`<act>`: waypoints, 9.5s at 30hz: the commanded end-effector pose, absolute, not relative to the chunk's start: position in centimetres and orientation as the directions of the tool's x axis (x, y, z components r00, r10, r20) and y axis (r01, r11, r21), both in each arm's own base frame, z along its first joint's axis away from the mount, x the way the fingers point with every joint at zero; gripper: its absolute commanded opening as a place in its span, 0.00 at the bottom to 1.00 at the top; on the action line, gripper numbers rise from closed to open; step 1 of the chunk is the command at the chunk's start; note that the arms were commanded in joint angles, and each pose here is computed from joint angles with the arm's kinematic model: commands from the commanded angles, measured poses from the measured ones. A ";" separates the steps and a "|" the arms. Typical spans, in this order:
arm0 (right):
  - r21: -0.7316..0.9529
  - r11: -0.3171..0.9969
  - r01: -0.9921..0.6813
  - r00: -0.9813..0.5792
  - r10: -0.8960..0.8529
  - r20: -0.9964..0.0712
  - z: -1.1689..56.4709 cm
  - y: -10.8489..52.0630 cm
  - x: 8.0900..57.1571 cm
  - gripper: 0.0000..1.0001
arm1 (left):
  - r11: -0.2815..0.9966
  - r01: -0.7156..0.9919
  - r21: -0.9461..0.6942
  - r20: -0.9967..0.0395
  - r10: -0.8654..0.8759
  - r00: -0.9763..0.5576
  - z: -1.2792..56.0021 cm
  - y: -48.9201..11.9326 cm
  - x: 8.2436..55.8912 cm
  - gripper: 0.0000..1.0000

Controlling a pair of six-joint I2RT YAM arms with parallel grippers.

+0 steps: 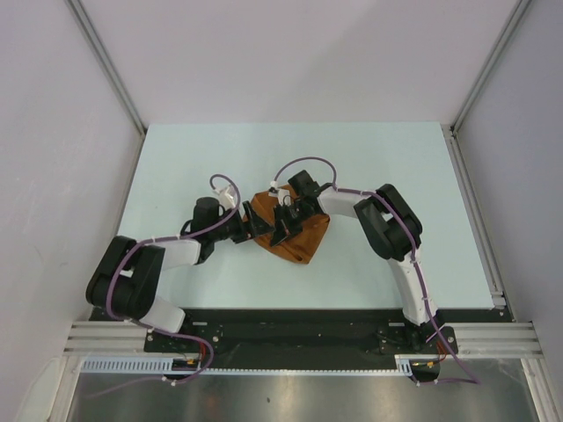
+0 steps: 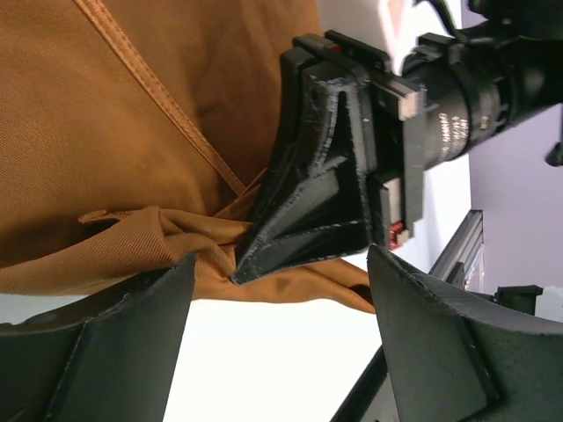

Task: Fold the napkin, place the utensils inside, and roll it up
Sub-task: Roll the napkin with the utensil

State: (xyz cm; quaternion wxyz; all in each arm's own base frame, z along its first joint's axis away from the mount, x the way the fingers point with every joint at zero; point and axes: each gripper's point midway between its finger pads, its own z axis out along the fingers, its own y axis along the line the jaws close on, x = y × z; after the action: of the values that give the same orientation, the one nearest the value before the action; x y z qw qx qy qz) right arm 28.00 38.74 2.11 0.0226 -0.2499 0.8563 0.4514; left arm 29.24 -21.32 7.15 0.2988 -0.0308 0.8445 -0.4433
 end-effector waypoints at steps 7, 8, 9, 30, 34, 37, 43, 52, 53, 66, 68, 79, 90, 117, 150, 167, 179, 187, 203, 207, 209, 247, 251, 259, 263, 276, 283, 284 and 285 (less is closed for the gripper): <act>0.734 0.538 -0.415 -0.891 -0.403 -0.208 0.1 37.9 28.0 0.00 | 0.663 0.227 -0.713 -0.553 -0.332 -0.765 6.0 -20.7 31.5 0.84; 0.736 0.539 -0.409 -0.894 -0.400 -0.203 0.1 37.9 27.9 0.00 | 0.672 0.226 -0.705 -0.559 -0.331 -0.760 5.9 -20.5 31.6 0.84; 0.737 0.538 -0.409 -0.893 -0.401 -0.203 0.2 37.8 27.9 0.01 | 0.680 0.216 -0.701 -0.556 -0.330 -0.763 5.5 -20.4 31.5 0.84; 0.686 0.547 -0.480 -0.875 -0.348 -0.336 5.7 35.7 27.7 0.68 | 0.724 0.086 -0.685 -0.506 -0.388 -0.770 3.1 -18.9 32.7 0.84; 0.688 0.540 -0.485 -0.873 -0.345 -0.345 5.7 35.7 27.8 0.73 | 0.710 0.088 -0.699 -0.497 -0.394 -0.773 3.0 -19.1 32.8 0.84; 0.698 0.524 -0.488 -0.870 -0.352 -0.344 5.3 36.3 27.4 0.73 | 0.697 0.096 -0.711 -0.495 -0.399 -0.771 3.5 -19.3 32.5 0.84; 0.715 0.487 -0.502 -0.860 -0.367 -0.355 5.3 38.3 26.3 0.73 | 0.691 0.068 -0.720 -0.502 -0.450 -0.738 5.1 -17.8 31.7 0.84; 0.716 0.445 -0.538 -0.838 -0.375 -0.397 6.0 41.1 24.8 0.74 | 0.733 -0.051 -0.678 -0.536 -0.541 -0.648 6.4 -11.7 29.0 0.86; 0.714 0.444 -0.542 -0.836 -0.377 -0.400 6.0 41.3 24.7 0.74 | 0.735 -0.049 -0.677 -0.548 -0.547 -0.632 6.9 -11.4 29.0 0.88; 0.701 0.433 -0.566 -0.821 -0.368 -0.436 6.6 41.1 24.6 0.76 | 0.708 -0.103 -0.699 -0.529 -0.609 -0.591 5.6 -9.4 30.3 0.92; 0.702 0.418 -0.576 -0.814 -0.368 -0.449 7.0 41.2 24.5 0.76 | 0.694 -0.074 -0.716 -0.537 -0.615 -0.577 6.2 -9.5 30.8 0.92; 0.708 0.365 -0.605 -0.793 -0.359 -0.492 8.9 42.1 24.6 0.76 | 0.656 0.020 -0.755 -0.504 -0.559 -0.658 5.9 -11.8 31.0 0.92; 0.680 0.382 -0.626 -0.778 -0.356 -0.517 9.9 41.6 24.8 0.75 | 0.631 0.056 -0.774 -0.459 -0.498 -0.735 5.3 -14.3 30.8 0.86; 0.009 0.674 -0.738 -0.415 -0.444 -0.794 8.3 41.5 27.0 0.78 | 0.627 -0.025 -0.778 -0.360 -0.479 -0.801 4.1 -15.5 30.4 0.00; -0.317 0.704 -0.635 -0.295 -0.601 -0.743 1.2 41.0 26.9 0.56 | 0.592 -0.039 -0.805 -0.346 -0.521 -0.780 6.1 -14.7 30.9 0.00; -0.080 0.561 -0.824 -0.390 -0.665 -0.637 -0.2 41.2 23.2 0.00 | 0.588 0.018 -0.808 -0.398 -0.524 -0.753 7.6 -14.6 31.6 0.60; 0.402 0.474 -0.784 -0.620 -0.628 -0.470 2.2 40.8 23.5 0.00 | 0.749 -0.063 -0.660 -0.568 -0.552 -0.611 7.5 -9.9 30.7 0.84; 0.608 0.459 -0.648 -0.732 -0.596 -0.330 1.2 40.3 24.3 0.00 | 0.730 0.048 -0.682 -0.563 -0.482 -0.671 8.2 -11.9 27.4 0.79; 0.647 0.485 -0.589 -0.768 -0.586 -0.260 -0.4 39.4 24.6 0.00 | 0.460 0.226 -0.859 -0.438 -0.430 -0.790 11.5 -20.7 27.5 0.83; 0.649 0.486 -0.585 -0.770 -0.584 -0.256 -0.6 39.5 24.6 0.00 | 0.418 0.244 -0.875 -0.434 -0.454 -0.778 11.9 -21.3 28.6 0.83; 0.649 0.489 -0.583 -0.772 -0.582 -0.256 -0.6 39.5 24.6 0.00 | 0.414 0.230 -0.881 -0.422 -0.463 -0.780 11.4 -21.3 28.9 0.83; 0.694 0.475 -0.542 -0.817 -0.490 -0.303 2.1 38.4 25.1 0.46 | 0.518 0.119 -0.847 -0.448 -0.575 -0.684 3.6 -17.1 29.6 0.83; 0.682 0.496 -0.538 -0.826 -0.472 -0.309 2.8 37.1 25.5 0.52 | 0.514 0.099 -0.852 -0.430 -0.580 -0.692 2.9 -16.9 29.5 0.83; 0.669 0.523 -0.528 -0.838 -0.445 -0.314 3.6 35.0 25.5 0.57 | 0.492 0.077 -0.867 -0.401 -0.600 -0.692 2.2 -16.6 29.4 0.83; 0.665 0.529 -0.527 -0.841 -0.440 -0.315 3.7 34.3 25.3 0.58 | 0.495 0.081 -0.865 -0.409 -0.604 -0.684 2.5 -16.4 29.5 0.83; 0.515 0.564 -0.645 -0.759 -0.394 -0.519 7.6 33.6 24.1 0.60 | 0.525 0.074 -0.848 -0.424 -0.586 -0.691 2.2 -16.2 29.8 0.83; 0.132 0.704 -0.697 -0.554 -0.412 -0.723 7.2 33.2 22.7 0.61 | 0.544 0.081 -0.835 -0.439 -0.571 -0.693 2.4 -16.1 30.1 0.83; 0.061 0.741 -0.668 -0.523 -0.411 -0.747 7.2 32.6 23.3 0.61 | 0.547 0.083 -0.833 -0.443 -0.570 -0.692 2.4 -16.1 30.2 0.83; 0.035 0.741 -0.671 -0.494 -0.412 -0.766 7.5 33.0 22.6 0.61 | 0.552 0.079 -0.830 -0.442 -0.565 -0.697 2.3 -16.1 30.1 0.83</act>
State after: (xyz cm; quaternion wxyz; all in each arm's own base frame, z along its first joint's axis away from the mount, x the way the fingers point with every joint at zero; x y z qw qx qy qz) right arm 20.24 33.48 5.96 0.2525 -0.3434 0.8651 0.2647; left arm 29.48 -17.84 4.56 0.3526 -0.1337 0.7771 -0.5039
